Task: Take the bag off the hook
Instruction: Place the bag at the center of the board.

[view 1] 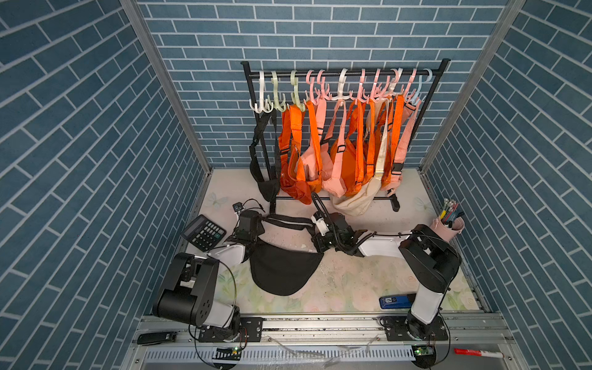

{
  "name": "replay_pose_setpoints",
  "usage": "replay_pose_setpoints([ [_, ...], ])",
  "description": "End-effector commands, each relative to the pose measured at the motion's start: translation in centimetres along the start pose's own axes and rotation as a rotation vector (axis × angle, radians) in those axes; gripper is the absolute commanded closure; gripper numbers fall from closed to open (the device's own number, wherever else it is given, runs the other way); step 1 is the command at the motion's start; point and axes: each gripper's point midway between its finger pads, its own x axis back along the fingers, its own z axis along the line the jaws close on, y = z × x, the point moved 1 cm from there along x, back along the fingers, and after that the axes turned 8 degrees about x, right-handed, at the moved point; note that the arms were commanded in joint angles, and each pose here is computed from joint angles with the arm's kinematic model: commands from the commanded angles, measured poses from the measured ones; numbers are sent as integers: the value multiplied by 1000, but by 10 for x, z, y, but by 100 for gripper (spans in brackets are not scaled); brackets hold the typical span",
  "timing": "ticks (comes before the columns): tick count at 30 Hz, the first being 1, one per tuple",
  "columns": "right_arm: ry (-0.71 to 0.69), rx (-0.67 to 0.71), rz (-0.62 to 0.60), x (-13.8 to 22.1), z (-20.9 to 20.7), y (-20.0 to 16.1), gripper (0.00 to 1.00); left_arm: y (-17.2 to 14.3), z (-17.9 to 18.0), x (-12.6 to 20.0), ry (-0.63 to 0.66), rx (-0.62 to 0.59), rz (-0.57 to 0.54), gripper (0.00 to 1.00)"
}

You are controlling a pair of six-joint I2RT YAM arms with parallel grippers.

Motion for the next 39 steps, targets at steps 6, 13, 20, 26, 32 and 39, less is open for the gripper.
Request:
replay_pose_setpoints([
  [6, -40, -38, -17, 0, -4, 7, 65, -14, 7, -3, 43, -18, 70, 44],
  [13, -107, -28, 31, 2, -14, 2, 52, -6, 0, 3, 24, -16, 66, 24],
  [20, -215, 25, 86, -9, -31, 11, 48, 13, -14, 25, -47, 7, 39, 19],
  [26, -307, 74, 113, -18, -49, 27, 47, 30, -15, 53, -88, 26, -17, 10],
  [32, -362, 100, 141, -30, -64, 34, 47, 47, -18, 76, -120, 38, -62, 9],
  [39, -357, 122, 109, -25, -65, 46, 47, 74, -27, 101, -160, 39, -118, 9],
])
